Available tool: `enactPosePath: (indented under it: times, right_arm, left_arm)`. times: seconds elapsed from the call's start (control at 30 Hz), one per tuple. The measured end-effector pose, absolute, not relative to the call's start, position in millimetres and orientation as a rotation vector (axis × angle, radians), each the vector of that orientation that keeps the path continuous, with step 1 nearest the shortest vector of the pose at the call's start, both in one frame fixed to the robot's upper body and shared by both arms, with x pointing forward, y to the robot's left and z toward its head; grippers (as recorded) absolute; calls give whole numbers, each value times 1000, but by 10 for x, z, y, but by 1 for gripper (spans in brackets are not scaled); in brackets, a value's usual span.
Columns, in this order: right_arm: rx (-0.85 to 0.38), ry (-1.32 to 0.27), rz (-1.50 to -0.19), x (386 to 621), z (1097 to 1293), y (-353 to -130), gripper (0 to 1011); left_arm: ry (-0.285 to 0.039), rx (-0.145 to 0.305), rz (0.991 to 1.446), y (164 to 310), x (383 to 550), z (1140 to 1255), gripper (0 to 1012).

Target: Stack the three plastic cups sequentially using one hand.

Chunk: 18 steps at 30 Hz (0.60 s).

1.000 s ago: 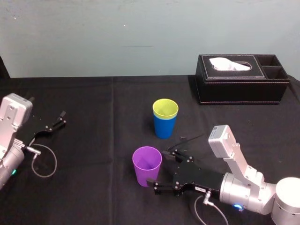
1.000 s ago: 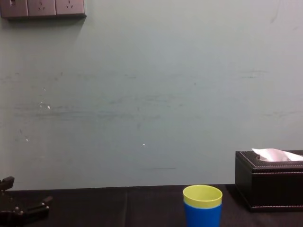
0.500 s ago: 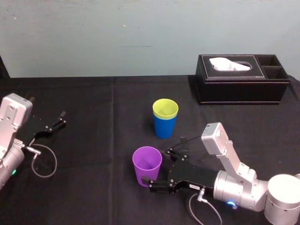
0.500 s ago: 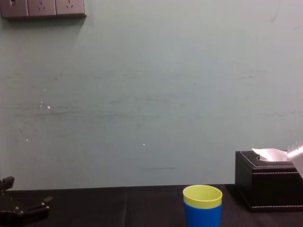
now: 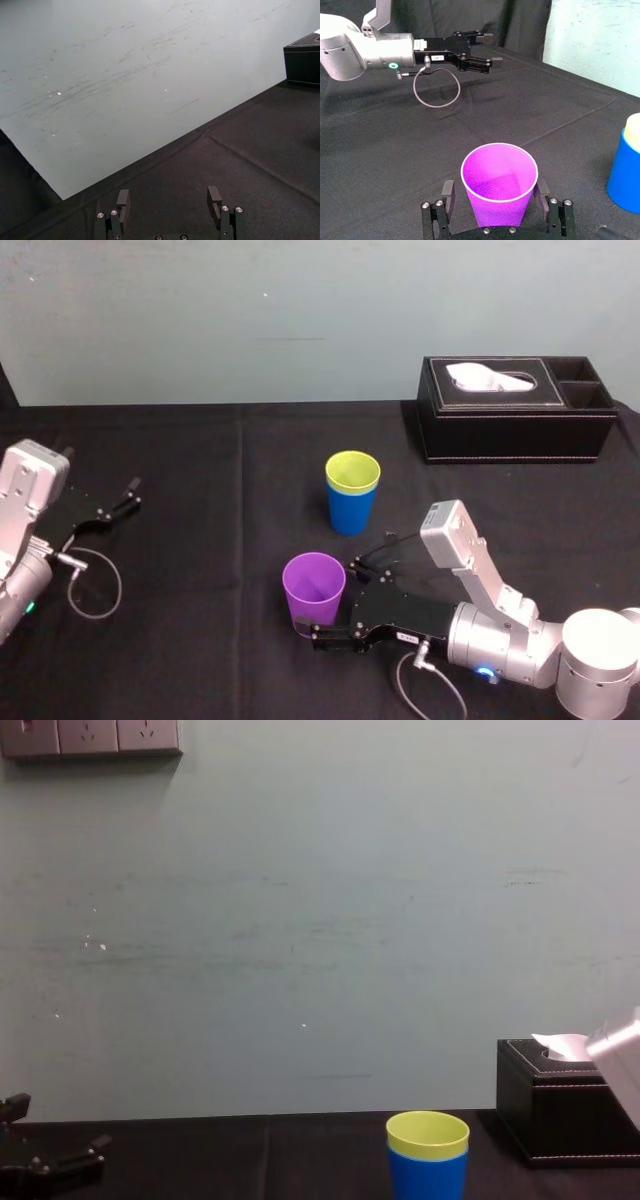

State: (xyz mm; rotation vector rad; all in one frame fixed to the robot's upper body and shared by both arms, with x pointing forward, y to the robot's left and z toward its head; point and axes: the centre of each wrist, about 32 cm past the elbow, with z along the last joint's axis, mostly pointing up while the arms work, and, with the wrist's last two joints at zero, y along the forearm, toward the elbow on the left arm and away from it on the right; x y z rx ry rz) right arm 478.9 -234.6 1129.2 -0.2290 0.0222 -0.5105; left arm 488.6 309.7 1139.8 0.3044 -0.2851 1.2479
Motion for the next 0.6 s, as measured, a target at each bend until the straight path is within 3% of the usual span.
enactPosePath:
  times: [0.23,0.4,0.6]
  right_arm:
    - [-228,22,-511,4785,11294,-2348,971]
    - [-228,22,-512,4784,11295,-2349,840]
    - [-228,21,-512,4783,11296,-2351,755]
  left_arm:
    - [-285,304,1248,3097,4886,11398,1010]
    - [-285,304,1248,3097,4886,11398,1010]
    - [-285,304,1248,3097,4886,11398,1010]
